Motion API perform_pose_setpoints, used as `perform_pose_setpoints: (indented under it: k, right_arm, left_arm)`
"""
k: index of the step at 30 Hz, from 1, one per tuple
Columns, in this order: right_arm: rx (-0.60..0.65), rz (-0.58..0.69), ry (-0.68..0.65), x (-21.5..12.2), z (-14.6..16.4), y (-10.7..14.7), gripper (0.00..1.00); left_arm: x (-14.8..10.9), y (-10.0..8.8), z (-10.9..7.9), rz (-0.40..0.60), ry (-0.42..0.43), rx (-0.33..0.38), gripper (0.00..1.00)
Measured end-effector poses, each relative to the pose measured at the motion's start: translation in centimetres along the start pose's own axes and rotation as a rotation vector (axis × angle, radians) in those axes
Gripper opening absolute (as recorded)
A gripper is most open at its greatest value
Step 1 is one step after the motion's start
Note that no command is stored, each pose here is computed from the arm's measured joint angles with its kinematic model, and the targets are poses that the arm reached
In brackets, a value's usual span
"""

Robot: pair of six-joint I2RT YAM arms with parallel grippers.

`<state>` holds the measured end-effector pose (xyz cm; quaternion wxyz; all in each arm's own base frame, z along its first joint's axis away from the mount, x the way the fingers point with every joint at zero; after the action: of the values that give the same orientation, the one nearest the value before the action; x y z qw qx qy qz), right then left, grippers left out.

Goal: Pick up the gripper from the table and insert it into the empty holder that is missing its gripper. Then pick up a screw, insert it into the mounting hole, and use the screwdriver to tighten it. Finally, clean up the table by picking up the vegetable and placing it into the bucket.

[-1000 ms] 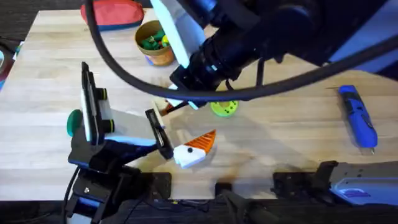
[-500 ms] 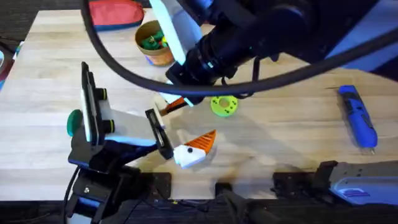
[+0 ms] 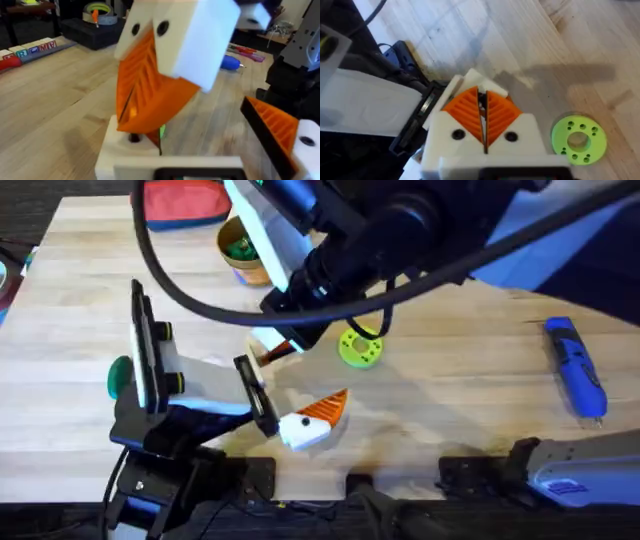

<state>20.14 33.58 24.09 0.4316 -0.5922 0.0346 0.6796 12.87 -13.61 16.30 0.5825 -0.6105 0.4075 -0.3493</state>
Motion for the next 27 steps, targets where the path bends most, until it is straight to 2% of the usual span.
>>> perform_pose_setpoints:
  k: [1,3,5,8,9,13,18,23,24,25,27]
  right_arm:
    - [0.002,0.0,-0.001,0.0,0.0,0.0,0.117]
    - [0.002,-0.001,-0.003,0.0,0.0,0.0,0.388]
    - [0.005,-0.004,-0.002,-0.1,0.0,-0.1,0.614]
    - [0.017,-0.008,0.009,-0.4,-0.8,-0.2,0.906]
    - [0.025,-0.016,0.013,-0.7,-1.1,-0.3,0.968]
    - [0.074,-0.056,0.042,-3.5,-2.9,-0.4,0.99]
    - [0.152,-0.134,0.093,-9.1,-5.2,0.5,0.991]
    - [0.261,-0.122,0.151,-13.5,-7.0,3.9,0.991]
    - [0.272,-0.114,0.161,-14.2,-7.2,4.7,0.993]
    - [0.266,-0.101,0.178,-15.9,-7.1,6.5,0.991]
    - [0.249,-0.123,0.183,-16.7,-6.8,7.2,0.991]
  left_arm:
    - [0.0,0.0,0.0,0.0,0.0,0.0,0.987]
    - [0.0,0.0,0.0,0.0,-0.001,-0.001,0.987]
    - [0.0,0.0,0.0,0.0,0.0,0.001,0.988]
    - [0.0,0.0,0.0,0.0,0.0,0.001,0.988]
    - [0.0,0.0,0.0,0.0,0.001,0.001,0.988]
    - [0.0,0.0,0.0,0.0,0.001,0.001,0.988]
    - [0.0,0.0,0.0,0.0,0.001,0.002,0.987]
    - [0.0,0.0,0.0,0.0,0.001,0.003,0.988]
    - [0.0,0.0,0.0,0.0,0.001,0.003,0.988]
    - [0.0,0.0,0.0,0.0,0.001,0.003,0.988]
    - [0.0,0.0,0.0,0.0,0.001,0.004,0.99]
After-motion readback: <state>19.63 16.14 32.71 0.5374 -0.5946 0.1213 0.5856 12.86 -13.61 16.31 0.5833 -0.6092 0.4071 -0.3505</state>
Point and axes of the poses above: each hand's point on the last joint's axis, 136 mm out from that joint toward the fingers, its own x axis out along the fingers, its own z axis along the line the jaws close on, y = z × x, the point moved 4 cm from there along -x, back along the fingers, and after that the axes turned 4 degrees about x, right-handed, at the moved point
